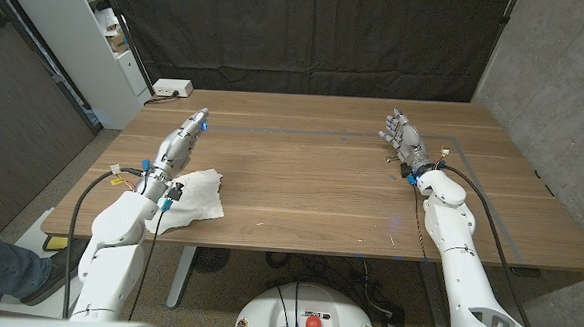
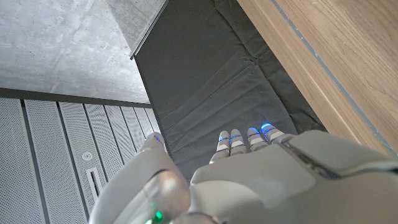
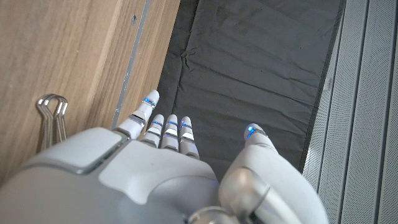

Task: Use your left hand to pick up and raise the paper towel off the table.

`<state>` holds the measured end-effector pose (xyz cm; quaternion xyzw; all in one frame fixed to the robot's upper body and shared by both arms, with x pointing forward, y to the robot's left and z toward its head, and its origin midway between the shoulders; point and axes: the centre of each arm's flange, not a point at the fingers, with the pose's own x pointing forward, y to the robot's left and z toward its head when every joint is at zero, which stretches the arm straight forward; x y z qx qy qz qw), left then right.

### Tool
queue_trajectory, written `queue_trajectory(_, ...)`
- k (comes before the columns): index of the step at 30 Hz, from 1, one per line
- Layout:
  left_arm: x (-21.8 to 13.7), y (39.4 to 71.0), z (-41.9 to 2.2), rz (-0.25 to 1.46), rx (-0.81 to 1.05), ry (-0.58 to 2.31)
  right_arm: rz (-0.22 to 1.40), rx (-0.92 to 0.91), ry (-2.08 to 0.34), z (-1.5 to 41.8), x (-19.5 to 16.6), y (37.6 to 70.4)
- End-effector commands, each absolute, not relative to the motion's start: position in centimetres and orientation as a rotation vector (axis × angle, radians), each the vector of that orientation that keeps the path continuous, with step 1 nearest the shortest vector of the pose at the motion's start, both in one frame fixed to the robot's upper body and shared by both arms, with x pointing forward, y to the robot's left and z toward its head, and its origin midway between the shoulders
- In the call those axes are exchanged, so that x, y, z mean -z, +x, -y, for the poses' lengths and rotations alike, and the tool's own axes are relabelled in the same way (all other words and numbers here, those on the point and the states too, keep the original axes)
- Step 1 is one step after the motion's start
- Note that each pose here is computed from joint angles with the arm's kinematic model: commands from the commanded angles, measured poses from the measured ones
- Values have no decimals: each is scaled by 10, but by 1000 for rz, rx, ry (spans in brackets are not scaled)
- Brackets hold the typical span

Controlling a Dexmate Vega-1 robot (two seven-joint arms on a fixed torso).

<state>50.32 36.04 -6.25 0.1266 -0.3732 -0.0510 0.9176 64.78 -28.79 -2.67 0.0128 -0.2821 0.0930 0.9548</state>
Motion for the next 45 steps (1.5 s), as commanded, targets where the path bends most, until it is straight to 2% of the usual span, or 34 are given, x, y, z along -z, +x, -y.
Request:
queue_trajectory(1, 64, 496, -368, 784, 81, 266, 569, -183, 40, 292, 28, 647)
queue_trajectory(45, 76, 459, -401, 790, -14, 361, 564, -171, 46, 290, 21, 651)
